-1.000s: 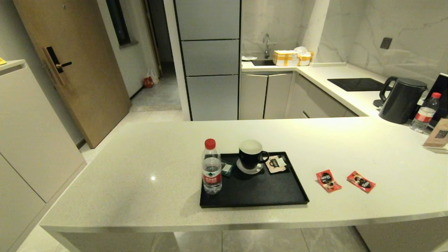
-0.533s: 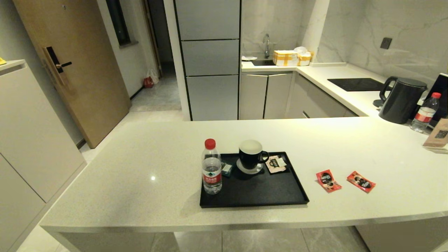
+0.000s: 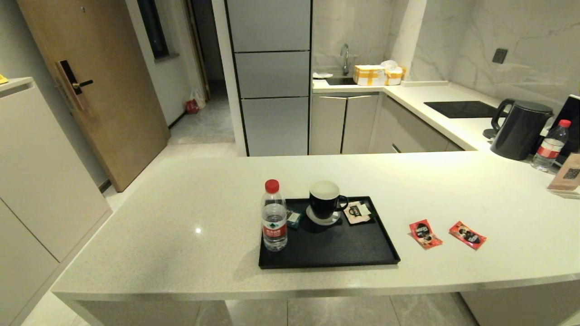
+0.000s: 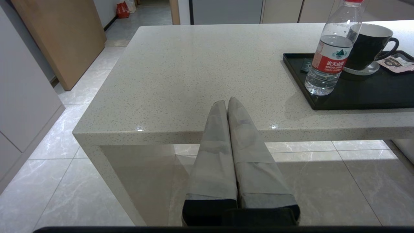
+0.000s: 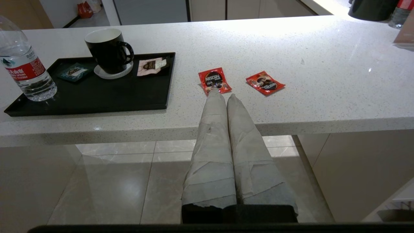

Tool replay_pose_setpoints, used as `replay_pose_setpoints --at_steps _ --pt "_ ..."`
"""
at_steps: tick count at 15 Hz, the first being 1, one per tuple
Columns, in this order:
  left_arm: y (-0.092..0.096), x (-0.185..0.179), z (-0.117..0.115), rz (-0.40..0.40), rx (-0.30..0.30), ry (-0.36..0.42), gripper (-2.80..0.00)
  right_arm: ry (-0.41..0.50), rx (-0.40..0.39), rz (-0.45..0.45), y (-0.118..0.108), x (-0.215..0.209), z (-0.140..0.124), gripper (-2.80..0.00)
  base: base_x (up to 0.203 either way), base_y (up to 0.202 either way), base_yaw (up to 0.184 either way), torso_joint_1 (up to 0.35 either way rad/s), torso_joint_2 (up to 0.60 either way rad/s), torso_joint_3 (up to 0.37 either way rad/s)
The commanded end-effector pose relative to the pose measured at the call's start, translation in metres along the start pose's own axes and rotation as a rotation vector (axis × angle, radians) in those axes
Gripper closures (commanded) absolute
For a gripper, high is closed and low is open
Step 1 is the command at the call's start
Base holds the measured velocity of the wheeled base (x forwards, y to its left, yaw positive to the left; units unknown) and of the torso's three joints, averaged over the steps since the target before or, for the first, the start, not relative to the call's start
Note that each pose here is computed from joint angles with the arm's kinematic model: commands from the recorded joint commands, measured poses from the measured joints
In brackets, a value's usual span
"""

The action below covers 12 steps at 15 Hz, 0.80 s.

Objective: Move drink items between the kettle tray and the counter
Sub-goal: Return the tea bag to its original position

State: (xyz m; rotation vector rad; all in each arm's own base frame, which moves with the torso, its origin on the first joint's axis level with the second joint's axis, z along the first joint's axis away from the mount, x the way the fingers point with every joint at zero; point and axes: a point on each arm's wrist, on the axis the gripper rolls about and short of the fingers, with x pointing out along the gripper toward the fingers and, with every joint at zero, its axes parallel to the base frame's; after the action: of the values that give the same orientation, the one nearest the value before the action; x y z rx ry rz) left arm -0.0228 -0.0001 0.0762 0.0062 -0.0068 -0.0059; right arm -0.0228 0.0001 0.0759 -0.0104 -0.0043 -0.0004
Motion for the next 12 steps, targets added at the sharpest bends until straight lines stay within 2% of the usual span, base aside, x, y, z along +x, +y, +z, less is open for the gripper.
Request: replay_pose_setpoints --at_steps 1,12 --pt "0.0000 0.0000 -0.0001 0.000 0.000 0.000 0.00 0.000 0.000 0.000 0.0000 0.0000 0.0000 0.00 0.000 0.000 0.000 0.000 0.00 0.000" --pt "0.0000 0.0001 -0.0004 0.000 0.000 0.001 0.00 0.000 0.000 0.000 0.0000 0.0000 0.0000 0.00 0.000 0.000 0.000 0.000 0.00 0.000"
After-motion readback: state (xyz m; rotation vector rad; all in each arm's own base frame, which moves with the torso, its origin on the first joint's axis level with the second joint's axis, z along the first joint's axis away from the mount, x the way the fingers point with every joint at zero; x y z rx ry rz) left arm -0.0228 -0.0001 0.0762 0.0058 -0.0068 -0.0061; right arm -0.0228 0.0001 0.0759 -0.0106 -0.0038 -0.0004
